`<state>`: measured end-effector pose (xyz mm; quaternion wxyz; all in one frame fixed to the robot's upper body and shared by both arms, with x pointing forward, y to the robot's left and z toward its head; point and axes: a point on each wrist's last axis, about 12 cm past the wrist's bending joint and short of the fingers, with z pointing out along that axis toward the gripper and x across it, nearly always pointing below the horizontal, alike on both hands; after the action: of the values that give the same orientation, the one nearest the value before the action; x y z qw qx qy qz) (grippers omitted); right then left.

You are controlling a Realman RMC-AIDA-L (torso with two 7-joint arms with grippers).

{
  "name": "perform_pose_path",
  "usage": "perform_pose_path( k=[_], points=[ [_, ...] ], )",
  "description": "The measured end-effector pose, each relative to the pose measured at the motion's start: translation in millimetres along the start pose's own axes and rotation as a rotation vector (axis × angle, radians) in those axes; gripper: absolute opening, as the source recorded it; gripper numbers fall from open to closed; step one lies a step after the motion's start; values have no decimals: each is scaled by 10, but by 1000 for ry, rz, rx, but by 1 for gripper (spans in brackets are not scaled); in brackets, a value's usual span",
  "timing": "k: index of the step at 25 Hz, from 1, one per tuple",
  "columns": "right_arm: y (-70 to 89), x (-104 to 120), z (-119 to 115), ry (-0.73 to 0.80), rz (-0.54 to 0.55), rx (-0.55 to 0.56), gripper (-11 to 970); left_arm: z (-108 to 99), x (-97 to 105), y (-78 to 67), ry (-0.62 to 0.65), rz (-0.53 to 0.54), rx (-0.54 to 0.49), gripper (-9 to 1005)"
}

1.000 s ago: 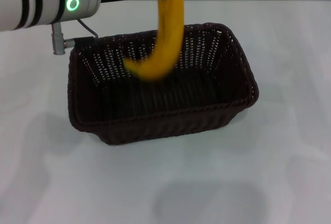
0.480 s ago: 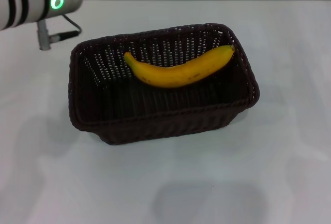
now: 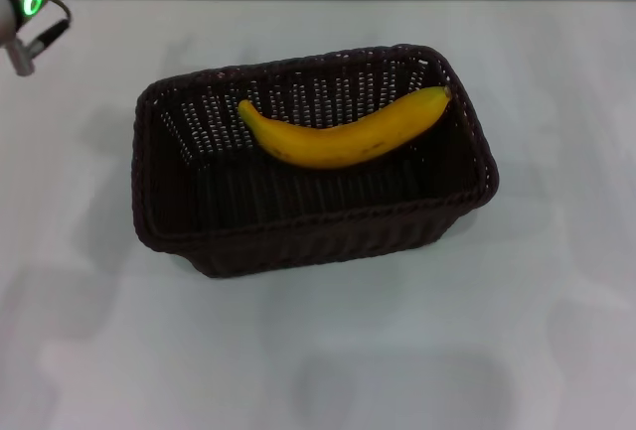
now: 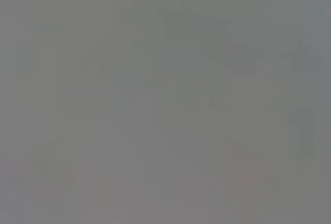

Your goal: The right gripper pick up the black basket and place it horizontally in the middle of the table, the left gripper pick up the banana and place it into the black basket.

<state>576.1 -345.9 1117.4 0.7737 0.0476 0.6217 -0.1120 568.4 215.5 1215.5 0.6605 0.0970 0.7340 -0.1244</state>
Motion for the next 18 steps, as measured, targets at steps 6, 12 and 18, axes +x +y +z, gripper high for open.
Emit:
perform_pose_path(
  k=[6,12,18],
  points=[
    [-8,8,15,4,-2,4,824,-62,233,121,-217,29,-109,880],
    [9,42,49,18,-12,-3,824,-175,506,180,-411,74,-186,880],
    [36,83,116,75,-21,-34,824,-356,715,241,-583,200,-220,880]
  ],
)
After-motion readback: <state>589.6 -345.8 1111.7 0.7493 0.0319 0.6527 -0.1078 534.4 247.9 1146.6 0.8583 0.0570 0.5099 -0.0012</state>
